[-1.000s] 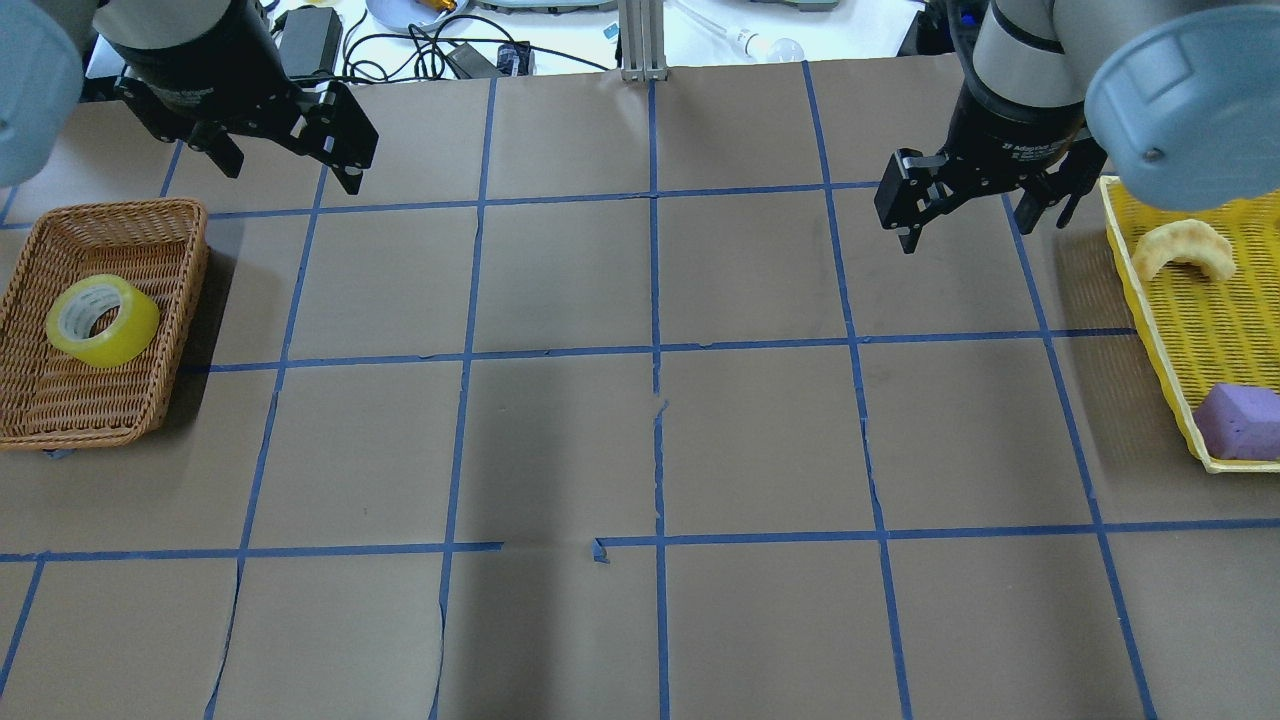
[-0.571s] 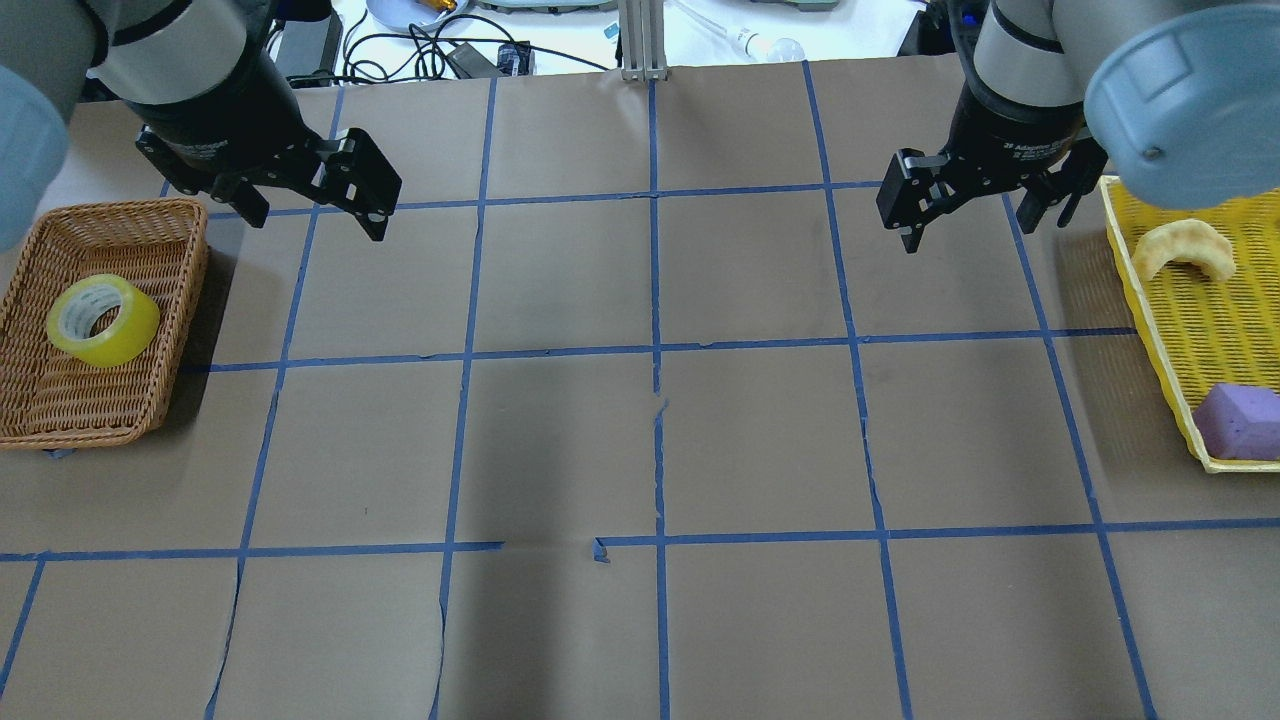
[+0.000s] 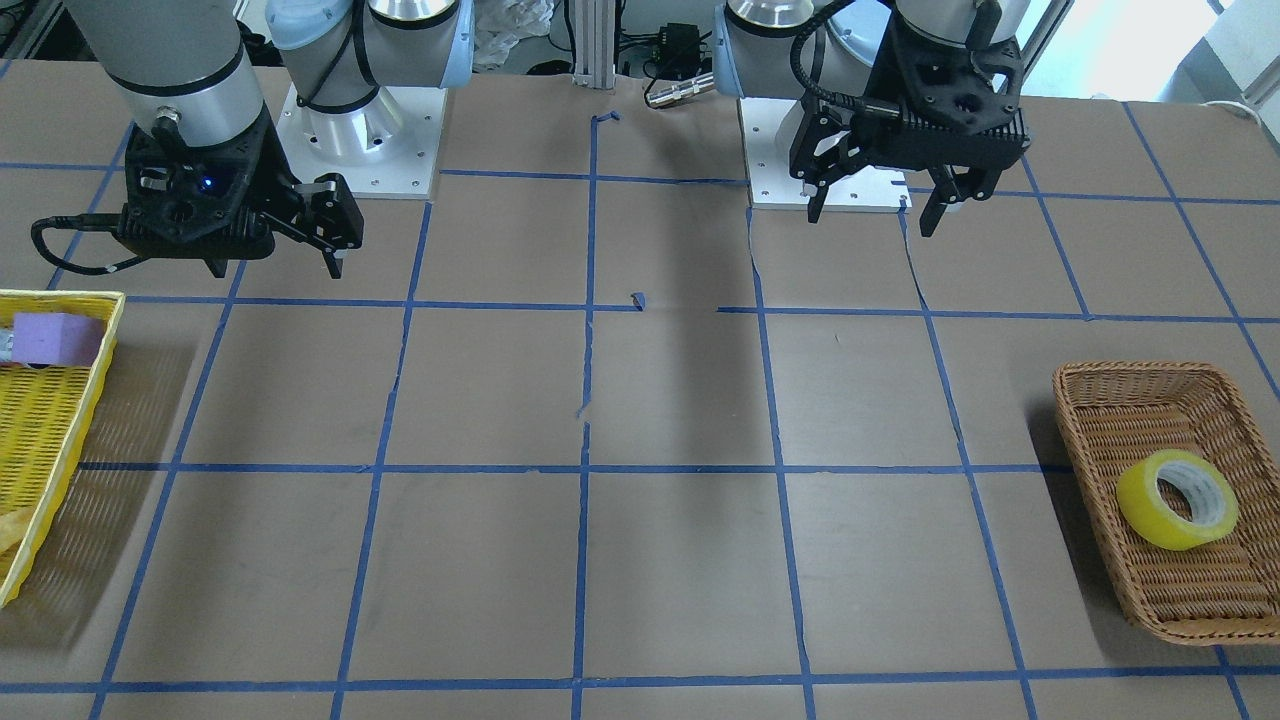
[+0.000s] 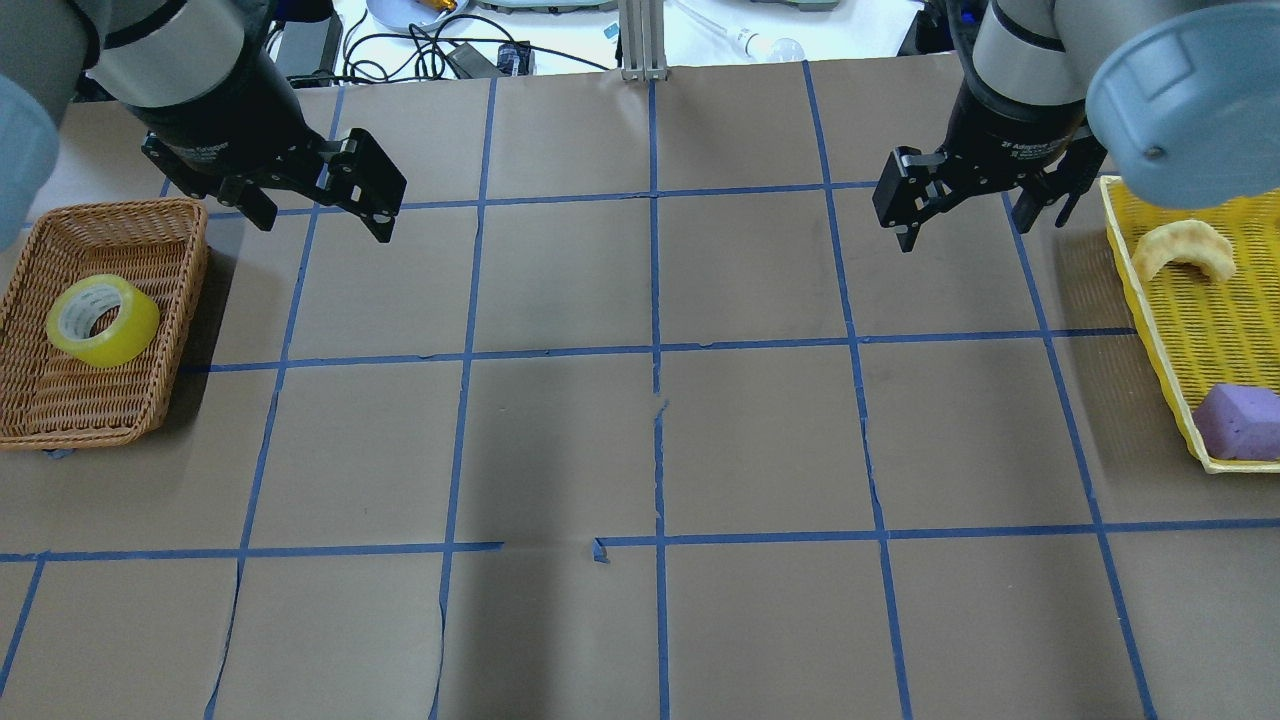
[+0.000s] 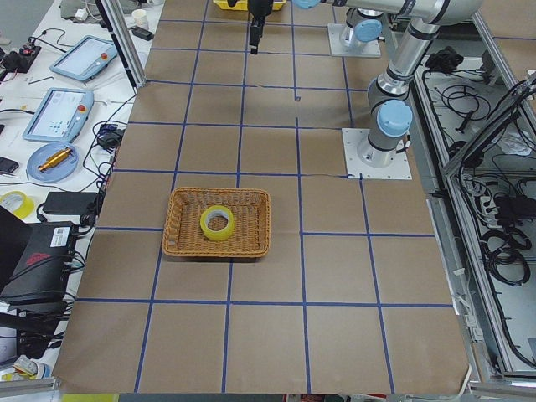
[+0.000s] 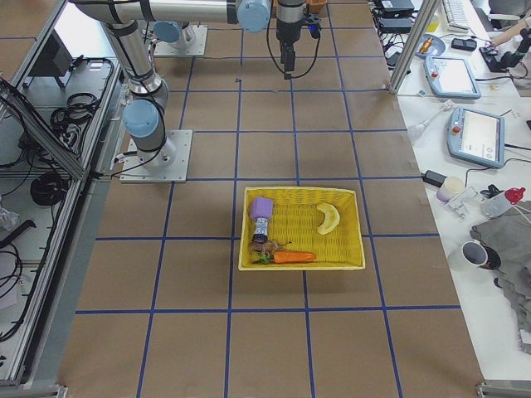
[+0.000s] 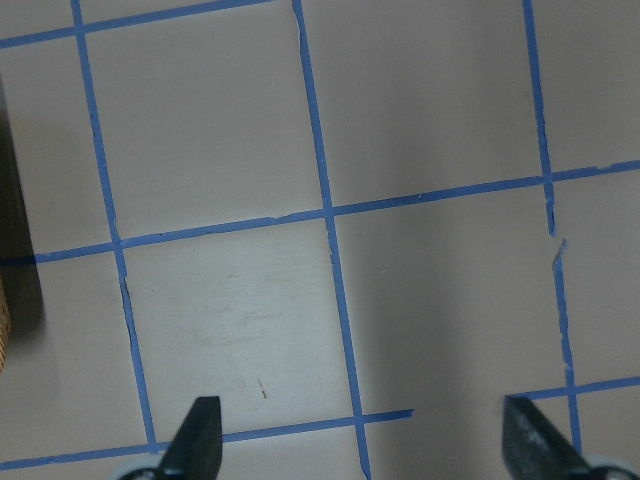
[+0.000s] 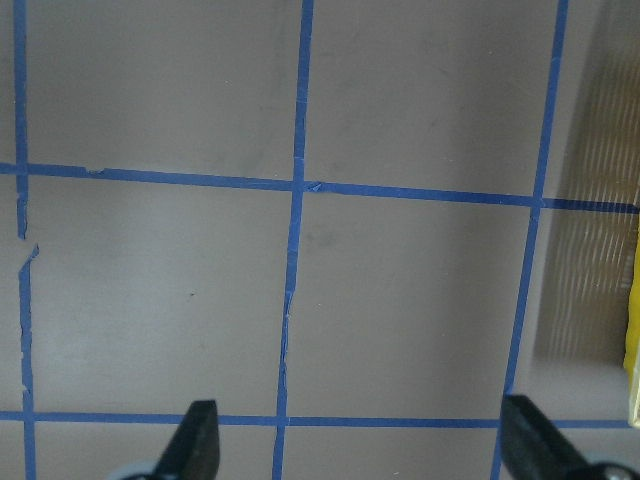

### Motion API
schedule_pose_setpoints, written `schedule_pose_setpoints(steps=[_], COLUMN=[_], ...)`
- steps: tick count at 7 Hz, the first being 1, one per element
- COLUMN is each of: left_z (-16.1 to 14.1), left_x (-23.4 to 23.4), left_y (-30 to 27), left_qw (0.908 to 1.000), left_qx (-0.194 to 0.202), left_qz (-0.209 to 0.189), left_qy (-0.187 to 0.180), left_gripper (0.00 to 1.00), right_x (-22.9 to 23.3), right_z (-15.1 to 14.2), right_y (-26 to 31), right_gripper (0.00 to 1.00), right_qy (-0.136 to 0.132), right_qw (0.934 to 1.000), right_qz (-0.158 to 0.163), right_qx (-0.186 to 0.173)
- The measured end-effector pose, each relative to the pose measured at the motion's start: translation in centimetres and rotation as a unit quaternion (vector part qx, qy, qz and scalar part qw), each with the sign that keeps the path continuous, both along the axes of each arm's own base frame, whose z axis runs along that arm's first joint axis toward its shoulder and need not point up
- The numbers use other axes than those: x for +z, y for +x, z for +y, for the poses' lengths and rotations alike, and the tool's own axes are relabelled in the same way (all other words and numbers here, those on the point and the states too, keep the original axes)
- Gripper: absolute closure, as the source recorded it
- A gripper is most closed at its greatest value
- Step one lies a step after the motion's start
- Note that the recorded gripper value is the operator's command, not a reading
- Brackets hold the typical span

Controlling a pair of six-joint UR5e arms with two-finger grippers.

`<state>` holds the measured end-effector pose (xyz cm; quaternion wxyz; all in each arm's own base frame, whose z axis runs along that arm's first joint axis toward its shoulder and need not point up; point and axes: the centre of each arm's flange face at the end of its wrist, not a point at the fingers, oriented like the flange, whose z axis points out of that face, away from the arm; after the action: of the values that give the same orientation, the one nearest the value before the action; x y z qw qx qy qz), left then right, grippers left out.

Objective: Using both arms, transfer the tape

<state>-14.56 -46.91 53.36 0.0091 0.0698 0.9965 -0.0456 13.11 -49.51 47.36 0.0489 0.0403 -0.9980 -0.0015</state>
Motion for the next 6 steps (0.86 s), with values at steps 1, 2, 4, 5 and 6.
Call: schedule_pose_setpoints(steps=[1, 2, 4, 5, 6], left_z=[0.03, 0.06, 0.17, 0.2, 0.21], left_x=[0.0, 0.01, 0.14, 0.17, 0.18], left_y=[0.0, 0.01, 0.02, 0.02, 0.04], left_qw=[1.0, 1.0, 1.0, 1.0, 1.0], left_qx=[0.001, 0.001, 0.002, 0.005, 0.009], left_qz=[0.0, 0.0, 0.0, 0.0, 0.0], left_qy=[0.0, 0.0, -0.001, -0.001, -0.001], left_gripper=[0.0, 0.0, 0.0, 0.0, 0.0], right_x=[0.0, -0.01, 0.0, -0.03, -0.07], right_z=[0.0, 0.0, 0.0, 0.02, 0.03], right_y=[-0.02, -0.04, -0.06, -0.05, -0.06], right_gripper=[0.0, 0.0, 0.0, 0.0, 0.0], right_qy=[0.0, 0.0, 0.0, 0.0, 0.001], right_qw=[1.0, 1.0, 1.0, 1.0, 1.0], right_qz=[0.002, 0.003, 0.004, 0.004, 0.004], right_qx=[0.0, 0.0, 0.0, 0.0, 0.0])
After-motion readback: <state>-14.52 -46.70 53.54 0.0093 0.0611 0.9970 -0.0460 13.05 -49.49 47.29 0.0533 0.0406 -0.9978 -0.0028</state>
